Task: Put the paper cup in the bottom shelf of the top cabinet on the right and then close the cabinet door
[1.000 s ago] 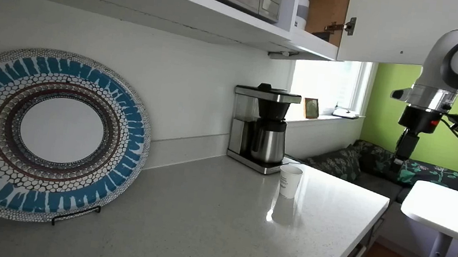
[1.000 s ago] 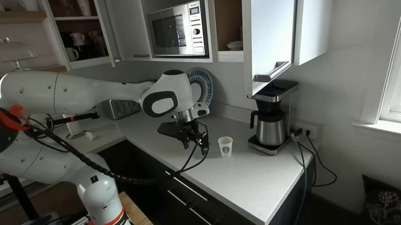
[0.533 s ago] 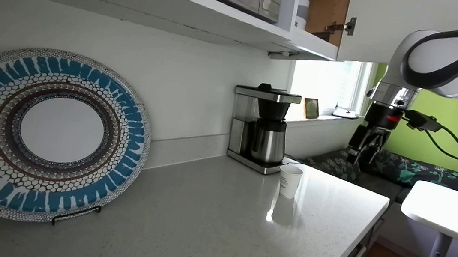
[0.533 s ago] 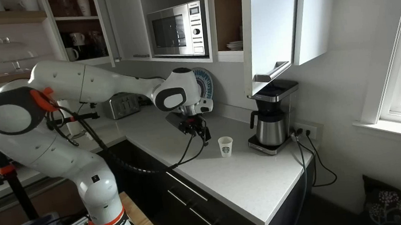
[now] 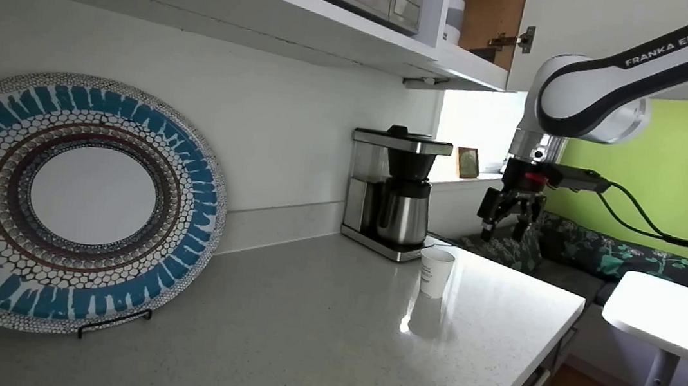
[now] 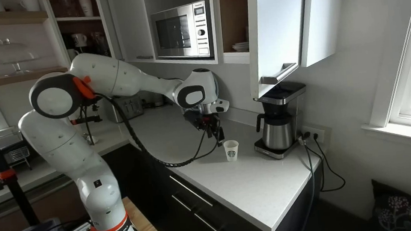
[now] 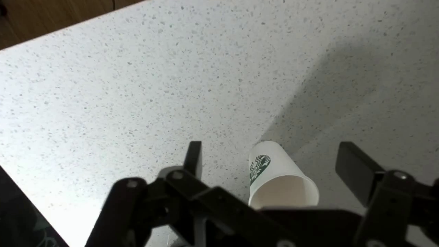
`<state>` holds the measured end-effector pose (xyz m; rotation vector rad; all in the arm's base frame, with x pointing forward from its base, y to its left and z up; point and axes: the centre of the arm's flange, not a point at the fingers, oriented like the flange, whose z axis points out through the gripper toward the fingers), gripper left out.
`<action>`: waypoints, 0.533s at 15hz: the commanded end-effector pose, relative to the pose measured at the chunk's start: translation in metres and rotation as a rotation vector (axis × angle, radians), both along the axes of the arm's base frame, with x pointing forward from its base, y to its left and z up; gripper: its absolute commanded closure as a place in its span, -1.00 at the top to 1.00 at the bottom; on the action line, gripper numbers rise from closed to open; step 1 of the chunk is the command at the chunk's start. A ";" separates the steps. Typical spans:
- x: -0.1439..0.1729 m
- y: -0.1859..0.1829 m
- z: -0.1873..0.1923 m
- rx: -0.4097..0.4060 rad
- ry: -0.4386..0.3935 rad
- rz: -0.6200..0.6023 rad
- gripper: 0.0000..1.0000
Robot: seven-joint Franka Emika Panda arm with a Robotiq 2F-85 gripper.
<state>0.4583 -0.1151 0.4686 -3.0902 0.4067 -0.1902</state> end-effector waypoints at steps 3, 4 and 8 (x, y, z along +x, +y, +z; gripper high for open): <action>0.008 -0.002 -0.003 -0.002 0.006 0.007 1.00; 0.008 -0.003 -0.002 -0.003 0.005 0.007 1.00; 0.008 -0.003 -0.001 -0.003 0.003 0.007 1.00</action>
